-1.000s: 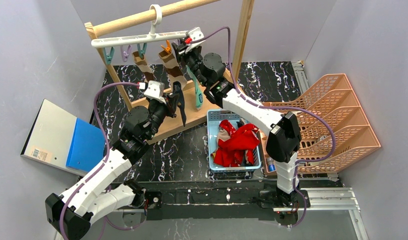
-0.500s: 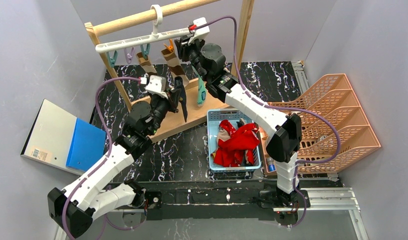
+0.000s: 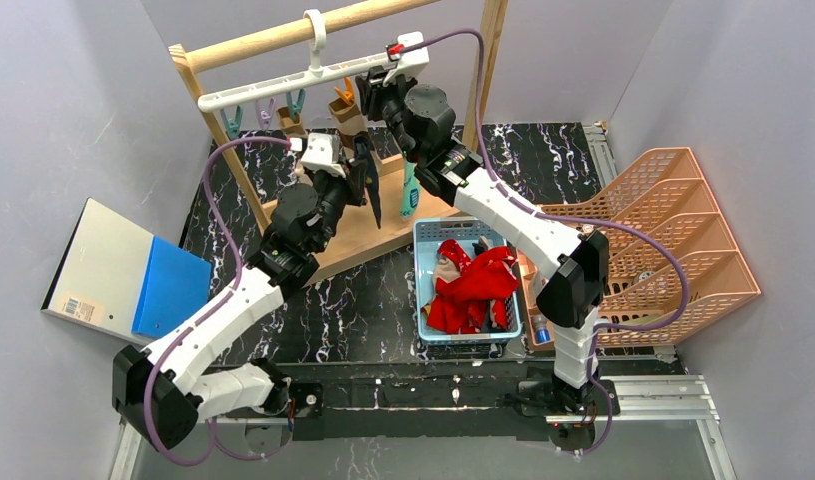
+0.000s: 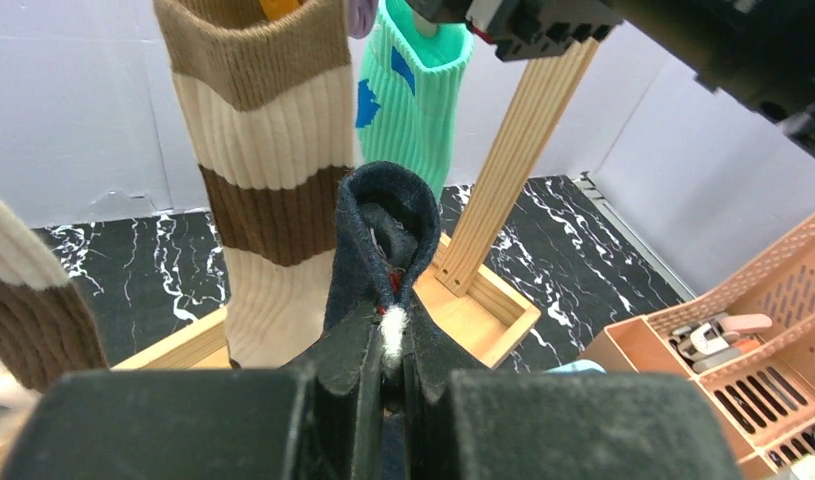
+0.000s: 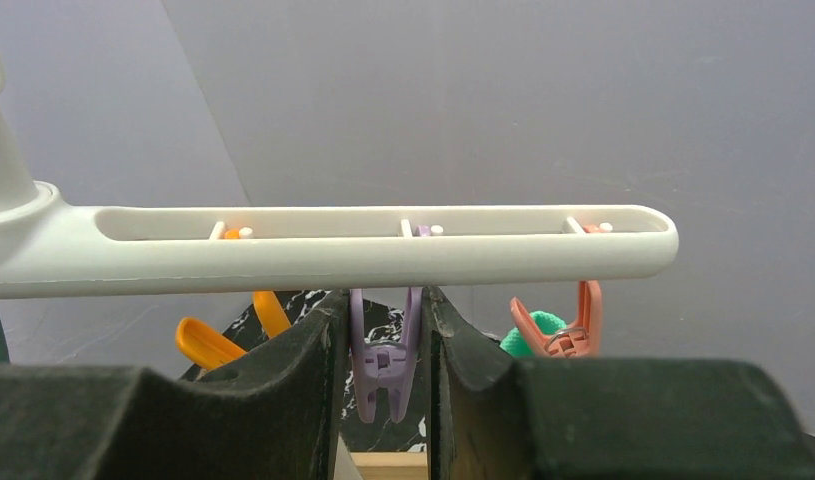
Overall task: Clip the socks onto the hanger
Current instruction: Open the clamp at the hanger, then clamp the sock onto the hanger.
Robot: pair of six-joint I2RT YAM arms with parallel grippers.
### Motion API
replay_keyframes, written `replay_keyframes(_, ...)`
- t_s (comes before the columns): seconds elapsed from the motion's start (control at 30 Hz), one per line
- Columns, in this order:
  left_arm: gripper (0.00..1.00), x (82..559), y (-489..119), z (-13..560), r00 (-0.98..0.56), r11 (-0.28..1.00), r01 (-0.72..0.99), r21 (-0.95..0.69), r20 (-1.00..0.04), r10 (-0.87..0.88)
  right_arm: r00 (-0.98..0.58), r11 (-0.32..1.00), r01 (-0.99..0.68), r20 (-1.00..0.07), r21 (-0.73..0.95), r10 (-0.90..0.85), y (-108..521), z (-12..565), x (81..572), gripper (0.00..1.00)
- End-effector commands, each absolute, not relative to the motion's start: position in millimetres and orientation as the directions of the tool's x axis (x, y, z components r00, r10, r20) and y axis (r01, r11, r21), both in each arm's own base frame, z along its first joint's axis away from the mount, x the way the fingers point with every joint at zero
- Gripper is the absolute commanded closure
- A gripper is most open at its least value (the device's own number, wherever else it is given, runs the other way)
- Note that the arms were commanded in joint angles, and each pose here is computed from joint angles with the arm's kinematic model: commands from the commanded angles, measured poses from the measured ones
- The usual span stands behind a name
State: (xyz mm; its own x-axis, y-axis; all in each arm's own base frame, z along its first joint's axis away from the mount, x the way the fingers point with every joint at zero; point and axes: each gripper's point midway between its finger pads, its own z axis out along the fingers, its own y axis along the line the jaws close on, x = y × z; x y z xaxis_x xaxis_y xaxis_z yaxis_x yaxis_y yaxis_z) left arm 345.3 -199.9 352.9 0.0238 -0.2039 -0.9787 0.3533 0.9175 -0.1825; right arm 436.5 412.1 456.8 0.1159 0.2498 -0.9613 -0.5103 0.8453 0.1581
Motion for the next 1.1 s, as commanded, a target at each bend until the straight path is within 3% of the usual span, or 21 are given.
replay_keyframes(0.0, 1.0, 358, -191, 390, 0.117, 0.928, 0.295, -0.227, -0.955, -0.271, 0.153, 0.846, -0.491, -0.935, 0.21, 0.321, 392, 493, 426, 0.99)
replay_keyframes(0.63, 1.0, 384, -226, 402, 0.094, 0.878, 0.364, -0.311, -0.926, -0.367, 0.148, 0.829, -0.508, -0.925, 0.233, 0.351, 386, 501, 417, 0.99)
replay_keyframes(1.07, 1.0, 403, -221, 397, 0.109, 0.908, 0.276, -0.316, -0.928, -0.356, 0.161, 0.836, -0.499, -0.924, 0.226, 0.346, 380, 504, 415, 0.99)
